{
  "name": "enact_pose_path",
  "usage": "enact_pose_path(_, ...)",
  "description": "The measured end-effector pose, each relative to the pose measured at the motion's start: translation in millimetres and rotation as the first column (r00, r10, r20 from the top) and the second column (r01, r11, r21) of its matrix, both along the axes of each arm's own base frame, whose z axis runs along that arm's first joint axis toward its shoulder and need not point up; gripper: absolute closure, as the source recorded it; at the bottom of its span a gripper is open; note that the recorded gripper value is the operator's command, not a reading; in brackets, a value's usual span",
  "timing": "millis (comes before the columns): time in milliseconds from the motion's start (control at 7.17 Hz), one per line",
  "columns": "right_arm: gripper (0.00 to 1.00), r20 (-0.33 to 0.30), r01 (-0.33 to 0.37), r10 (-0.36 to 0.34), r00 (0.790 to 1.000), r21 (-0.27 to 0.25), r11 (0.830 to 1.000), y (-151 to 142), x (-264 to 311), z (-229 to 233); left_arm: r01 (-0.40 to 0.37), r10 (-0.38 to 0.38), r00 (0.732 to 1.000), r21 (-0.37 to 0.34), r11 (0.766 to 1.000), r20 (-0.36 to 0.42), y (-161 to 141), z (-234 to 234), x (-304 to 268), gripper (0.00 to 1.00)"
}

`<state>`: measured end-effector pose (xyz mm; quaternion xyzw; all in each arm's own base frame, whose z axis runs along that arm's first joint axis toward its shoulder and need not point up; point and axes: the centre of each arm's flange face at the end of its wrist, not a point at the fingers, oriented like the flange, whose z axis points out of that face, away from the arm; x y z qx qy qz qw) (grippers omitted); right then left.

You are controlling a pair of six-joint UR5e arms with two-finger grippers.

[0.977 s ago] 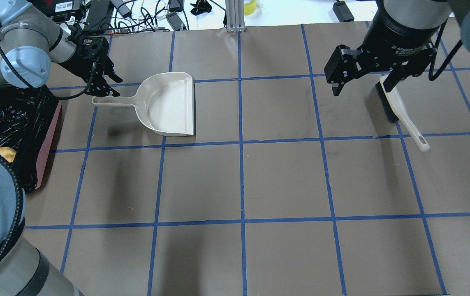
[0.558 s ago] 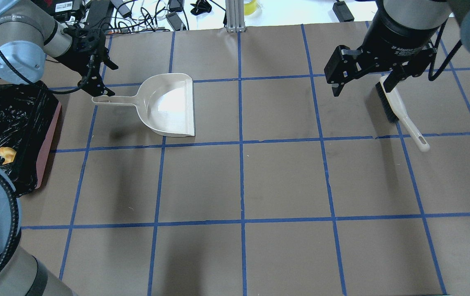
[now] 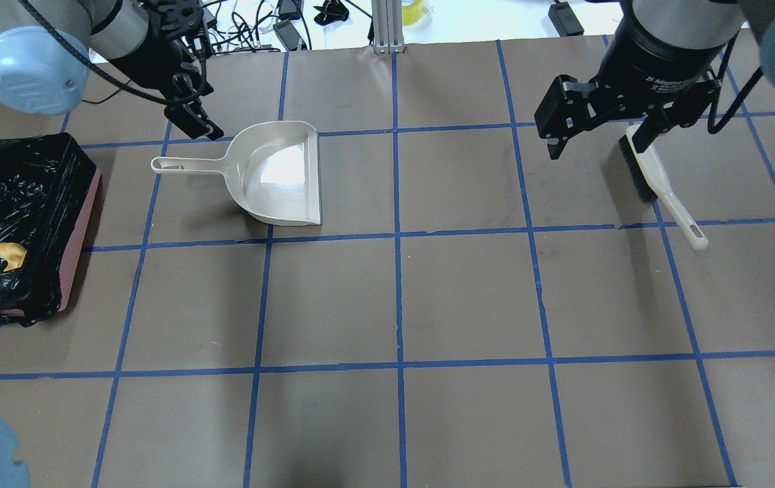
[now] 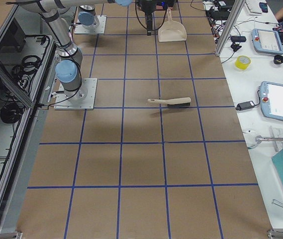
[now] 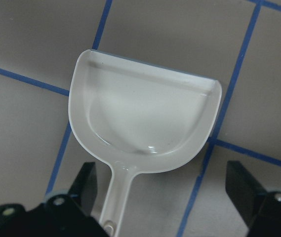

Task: Sweep and dump trash into bin

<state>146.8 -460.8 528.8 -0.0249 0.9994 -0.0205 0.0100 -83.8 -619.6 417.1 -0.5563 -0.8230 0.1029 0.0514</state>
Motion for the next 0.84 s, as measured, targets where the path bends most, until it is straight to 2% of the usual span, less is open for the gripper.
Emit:
enact_pose_path(140, 0.0, 0.001, 0.0, 0.0, 1.0, 0.0, 1.0, 0, 0, 0, -0.107, 0.107, 0.994, 0.016, 0.994, 0.019, 19, 25, -9, 0.06)
enact_pose_path(279, 0.0, 0.002, 0.0, 0.0, 1.0, 0.001, 1.0, 0, 0, 0, -0.21, 0.209, 0.977, 0.026, 0.977, 0.037, 38, 45, -17, 0.06)
enact_pose_path(419, 0.0, 0.003, 0.001, -0.001, 1.0, 0.001, 1.0, 0, 0, 0, -0.317, 0.316, 0.948, 0.035, 0.948, 0.04, 55, 62, -27, 0.04)
enact_pose_path(558, 0.0, 0.002, 0.0, 0.0, 1.0, 0.002, 1.0, 0, 0, -1, -0.441, 0.44, 0.897, 0.046, 0.896, 0.032, 70, 74, -37, 0.03)
enact_pose_path(698, 0.0, 0.003, 0.0, 0.0, 1.0, 0.003, 1.0, -1, 0, -1, -0.569, 0.568, 0.822, 0.056, 0.82, 0.031, 81, 82, -45, 0.03)
enact_pose_path(837, 0.0, 0.002, 0.001, -0.001, 1.0, 0.003, 1.0, -1, 0, -1, -0.678, 0.676, 0.735, 0.05, 0.734, 0.043, 90, 87, -49, 0.03)
